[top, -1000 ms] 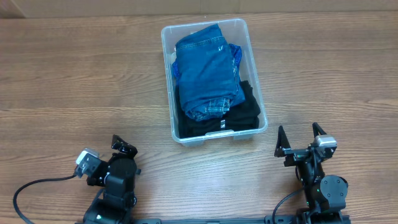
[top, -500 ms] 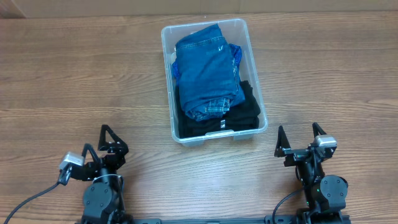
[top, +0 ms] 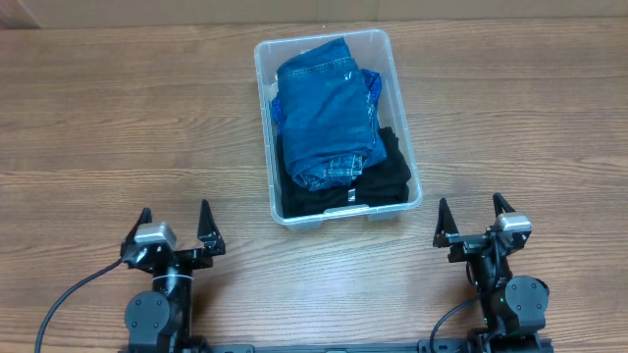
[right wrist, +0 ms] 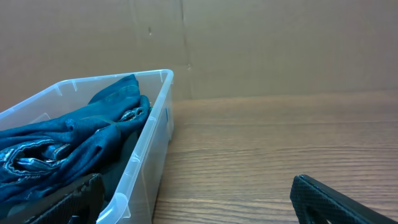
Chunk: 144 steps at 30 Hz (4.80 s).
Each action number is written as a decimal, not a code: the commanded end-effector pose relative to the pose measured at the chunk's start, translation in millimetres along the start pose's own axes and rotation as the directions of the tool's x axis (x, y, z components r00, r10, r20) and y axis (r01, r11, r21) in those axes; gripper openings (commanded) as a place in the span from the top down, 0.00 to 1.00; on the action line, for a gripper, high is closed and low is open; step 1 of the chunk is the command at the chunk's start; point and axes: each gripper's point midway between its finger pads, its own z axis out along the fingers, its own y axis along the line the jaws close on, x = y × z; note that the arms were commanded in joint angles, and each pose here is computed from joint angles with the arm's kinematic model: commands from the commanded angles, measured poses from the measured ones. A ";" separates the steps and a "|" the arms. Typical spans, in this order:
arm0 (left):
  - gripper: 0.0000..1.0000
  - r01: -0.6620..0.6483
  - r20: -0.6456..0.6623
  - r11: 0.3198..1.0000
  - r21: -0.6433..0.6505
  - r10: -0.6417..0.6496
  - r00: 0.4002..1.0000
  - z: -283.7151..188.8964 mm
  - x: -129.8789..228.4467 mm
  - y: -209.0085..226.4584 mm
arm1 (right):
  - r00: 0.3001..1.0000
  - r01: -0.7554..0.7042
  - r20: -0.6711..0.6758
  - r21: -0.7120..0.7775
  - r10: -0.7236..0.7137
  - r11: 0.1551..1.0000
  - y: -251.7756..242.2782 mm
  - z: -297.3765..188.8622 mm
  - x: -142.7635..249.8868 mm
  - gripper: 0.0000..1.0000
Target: Pack container
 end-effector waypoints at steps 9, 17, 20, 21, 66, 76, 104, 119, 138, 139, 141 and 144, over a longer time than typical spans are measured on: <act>0.00 -0.245 -0.041 0.966 0.087 0.249 0.968 7.3 38.8 -7.0 | 1.000 0.004 0.007 -0.011 -0.004 1.000 2.1 -0.1 1.0 0.00; 0.00 -0.260 -0.042 0.964 0.063 0.263 0.964 7.8 37.9 -0.9 | 1.000 0.004 0.007 -0.011 -0.004 1.000 2.1 -0.1 1.0 0.00; 0.00 -0.260 -0.042 0.964 0.063 0.263 0.964 7.8 37.8 -0.8 | 1.000 0.004 0.007 -0.011 -0.004 1.000 2.1 -0.1 1.0 0.00; 0.00 -0.260 -0.043 0.964 0.063 0.263 0.964 7.8 38.0 -0.9 | 1.000 0.004 0.007 -0.011 -0.004 1.000 2.1 -0.1 1.0 0.00; 0.00 -0.260 -0.043 0.964 0.063 0.263 0.964 7.8 38.0 -0.9 | 1.000 0.004 0.007 -0.011 -0.004 1.000 2.1 -0.1 1.0 0.00; 0.00 -0.260 -0.043 0.964 0.063 0.263 0.964 7.8 38.0 -0.9 | 1.000 0.004 0.007 -0.011 -0.004 1.000 2.1 -0.1 1.0 0.00; 0.00 -0.260 -0.043 0.964 0.063 0.263 0.964 7.8 38.0 -0.9 | 1.000 0.004 0.007 -0.011 -0.004 1.000 2.1 -0.1 1.0 0.00; 0.00 -0.260 -0.043 0.964 0.063 0.263 0.964 7.8 38.0 -0.9 | 1.000 0.004 0.007 -0.011 -0.004 1.000 2.1 -0.1 1.0 0.00; 0.00 -0.260 -0.043 0.964 0.063 0.263 0.964 7.8 38.1 -0.9 | 1.000 0.004 0.007 -0.011 -0.004 1.000 2.1 -0.1 1.0 0.00; 0.00 -0.260 -0.043 0.964 0.063 0.263 0.964 7.8 38.0 -0.9 | 1.000 0.003 0.007 -0.011 -0.003 1.000 2.1 -0.1 1.0 0.00; 0.00 -0.260 -0.043 0.964 0.063 0.263 0.964 7.8 38.0 -0.9 | 1.000 0.004 0.007 -0.011 -0.004 1.000 2.1 -0.1 1.0 0.00; 0.00 -0.260 -0.043 0.964 0.063 0.263 0.964 7.8 38.0 -0.9 | 1.000 0.004 0.007 -0.011 -0.004 1.000 2.1 -0.1 1.0 0.00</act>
